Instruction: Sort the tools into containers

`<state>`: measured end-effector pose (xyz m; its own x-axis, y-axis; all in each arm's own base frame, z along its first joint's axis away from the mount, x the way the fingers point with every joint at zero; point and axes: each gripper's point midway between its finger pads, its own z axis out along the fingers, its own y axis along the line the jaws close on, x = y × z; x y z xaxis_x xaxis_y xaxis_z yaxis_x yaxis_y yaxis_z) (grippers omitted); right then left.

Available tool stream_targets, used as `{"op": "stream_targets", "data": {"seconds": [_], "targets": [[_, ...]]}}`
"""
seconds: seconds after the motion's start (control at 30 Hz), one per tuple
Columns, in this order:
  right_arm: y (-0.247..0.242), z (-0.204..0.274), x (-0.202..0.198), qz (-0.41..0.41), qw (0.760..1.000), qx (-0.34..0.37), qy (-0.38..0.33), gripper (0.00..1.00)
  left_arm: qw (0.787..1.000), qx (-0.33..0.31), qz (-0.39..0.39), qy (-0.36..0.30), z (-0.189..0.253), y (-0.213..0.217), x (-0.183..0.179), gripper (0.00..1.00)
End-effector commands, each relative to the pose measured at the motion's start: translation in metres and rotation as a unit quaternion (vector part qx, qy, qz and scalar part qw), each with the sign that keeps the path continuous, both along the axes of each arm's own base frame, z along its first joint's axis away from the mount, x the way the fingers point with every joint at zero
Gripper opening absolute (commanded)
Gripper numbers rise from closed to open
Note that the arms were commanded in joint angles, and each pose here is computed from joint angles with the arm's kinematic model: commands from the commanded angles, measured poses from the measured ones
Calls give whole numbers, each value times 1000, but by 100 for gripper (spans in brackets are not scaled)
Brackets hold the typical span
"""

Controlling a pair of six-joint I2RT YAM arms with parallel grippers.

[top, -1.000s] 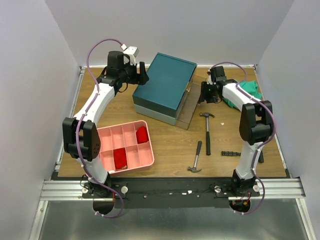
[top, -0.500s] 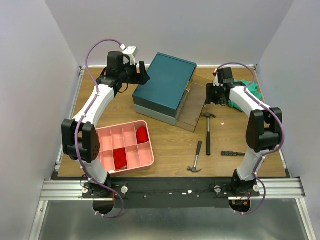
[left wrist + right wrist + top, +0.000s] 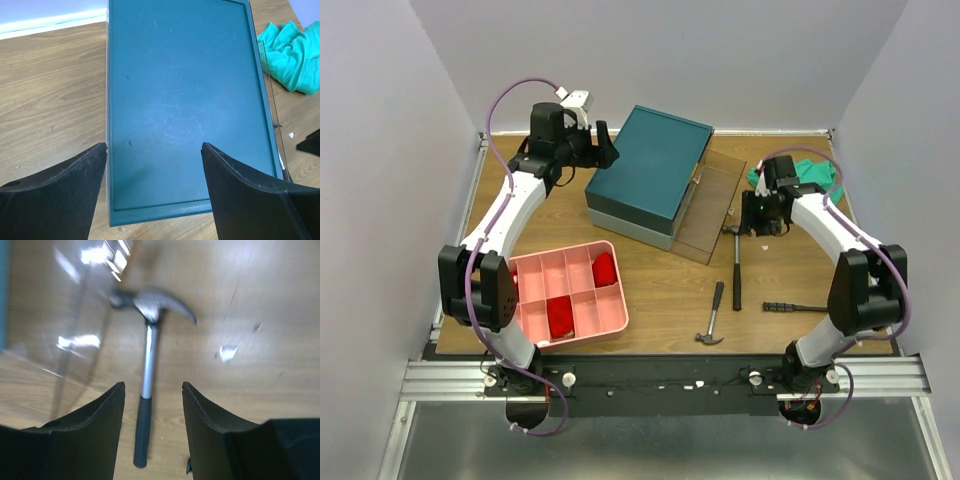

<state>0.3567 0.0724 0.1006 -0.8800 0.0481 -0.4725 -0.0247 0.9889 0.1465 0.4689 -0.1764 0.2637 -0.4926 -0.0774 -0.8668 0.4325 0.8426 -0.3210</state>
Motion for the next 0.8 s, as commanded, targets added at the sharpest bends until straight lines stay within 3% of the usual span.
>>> {"op": "stream_targets", "data": {"seconds": [0.0,0.23,0.7,0.77], "targets": [[-2,-31,-16,-24,998,4,65,57,1000,0,-2,-13,11,1,-15,86],[5,-54,-7,-24,996,17,82,54,1000,18,3,-1,-5,9,-24,87],[-4,-87,7,-64,991,-23,111,51,999,24,23,1,-6,22,-26,88],[-4,-87,6,-70,991,-22,115,45,999,24,25,-1,-5,23,-26,88]]}}
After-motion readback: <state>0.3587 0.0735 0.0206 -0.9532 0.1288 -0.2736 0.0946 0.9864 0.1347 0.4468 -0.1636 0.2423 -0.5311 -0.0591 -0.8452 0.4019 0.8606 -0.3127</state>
